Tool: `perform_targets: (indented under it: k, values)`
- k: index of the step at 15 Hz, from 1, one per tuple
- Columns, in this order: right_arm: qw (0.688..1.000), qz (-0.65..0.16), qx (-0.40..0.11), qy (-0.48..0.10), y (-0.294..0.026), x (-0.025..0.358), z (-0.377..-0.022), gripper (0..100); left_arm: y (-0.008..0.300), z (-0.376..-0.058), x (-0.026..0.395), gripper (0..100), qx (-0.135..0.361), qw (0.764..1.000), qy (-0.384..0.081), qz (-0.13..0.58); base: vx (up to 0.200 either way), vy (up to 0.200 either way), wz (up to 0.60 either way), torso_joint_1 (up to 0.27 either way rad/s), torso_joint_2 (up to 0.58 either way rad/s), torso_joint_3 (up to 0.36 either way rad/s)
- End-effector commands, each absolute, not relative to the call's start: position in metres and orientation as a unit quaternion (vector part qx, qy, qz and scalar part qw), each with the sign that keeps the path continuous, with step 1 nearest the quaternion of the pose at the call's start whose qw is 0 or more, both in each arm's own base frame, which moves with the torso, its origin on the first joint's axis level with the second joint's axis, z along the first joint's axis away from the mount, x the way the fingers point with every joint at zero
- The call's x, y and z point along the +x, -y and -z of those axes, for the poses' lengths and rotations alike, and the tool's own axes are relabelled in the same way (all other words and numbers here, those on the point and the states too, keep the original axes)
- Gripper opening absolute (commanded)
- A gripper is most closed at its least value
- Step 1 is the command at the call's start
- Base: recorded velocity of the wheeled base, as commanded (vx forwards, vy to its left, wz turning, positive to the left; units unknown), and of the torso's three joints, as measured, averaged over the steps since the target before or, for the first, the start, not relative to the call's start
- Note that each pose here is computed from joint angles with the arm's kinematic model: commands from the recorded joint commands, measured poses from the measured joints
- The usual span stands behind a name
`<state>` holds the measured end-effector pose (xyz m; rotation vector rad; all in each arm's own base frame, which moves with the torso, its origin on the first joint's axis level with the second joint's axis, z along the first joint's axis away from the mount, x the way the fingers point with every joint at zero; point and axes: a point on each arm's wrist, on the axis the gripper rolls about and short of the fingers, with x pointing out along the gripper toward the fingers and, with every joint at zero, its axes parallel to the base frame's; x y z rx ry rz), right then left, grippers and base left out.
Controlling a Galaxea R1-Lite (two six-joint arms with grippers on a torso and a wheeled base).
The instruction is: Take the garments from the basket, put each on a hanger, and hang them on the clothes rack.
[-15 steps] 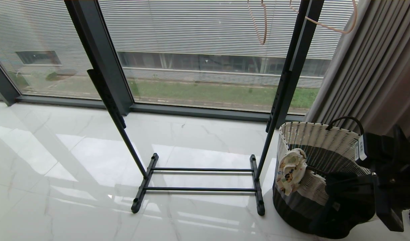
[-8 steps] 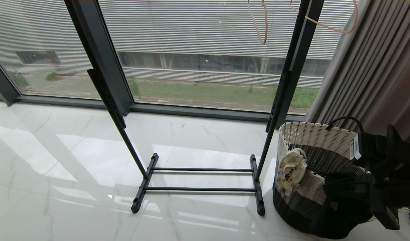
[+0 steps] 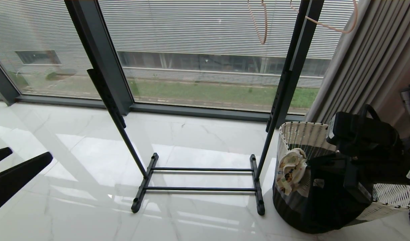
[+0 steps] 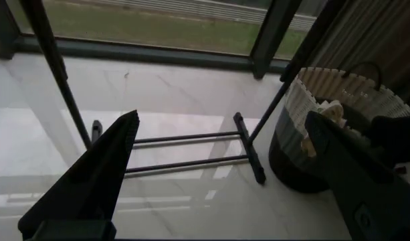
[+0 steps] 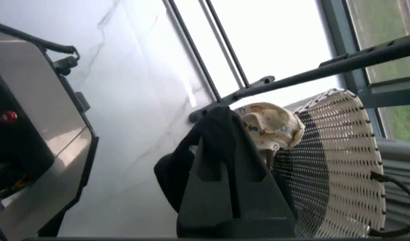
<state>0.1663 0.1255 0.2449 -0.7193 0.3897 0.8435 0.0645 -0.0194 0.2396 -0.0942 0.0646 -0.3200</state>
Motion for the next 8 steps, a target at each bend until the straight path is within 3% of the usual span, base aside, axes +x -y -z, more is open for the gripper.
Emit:
perform_targets:
  k: [1,2,4,8]
  values:
    - [0.824,-0.416,-0.346,-0.166,-0.158,0.179,-0.255,0,0.093,-0.231,0.147,100,-0.03,0.949,-0.119,0.292,0.0,0.0,0.0,0.0,0.0,0.0]
    - [0.824,-0.423,-0.339,-0.165,-0.168,0.182,-0.257,0,0.115,-0.224,0.15,100,-0.02,0.936,-0.117,0.332,0.0,0.0,0.0,0.0,0.0,0.0]
    - [0.824,-0.435,-0.324,-0.164,-0.188,0.188,-0.259,0,0.145,-0.195,0.151,100,0.033,0.909,-0.159,0.383,0.0,0.0,0.0,0.0,0.0,0.0]
    - [0.82,-0.462,-0.303,-0.148,-0.218,0.186,-0.264,0,0.176,-0.153,0.147,100,0.078,0.87,-0.239,0.424,0.0,0.0,0.0,0.0,0.0,0.0]
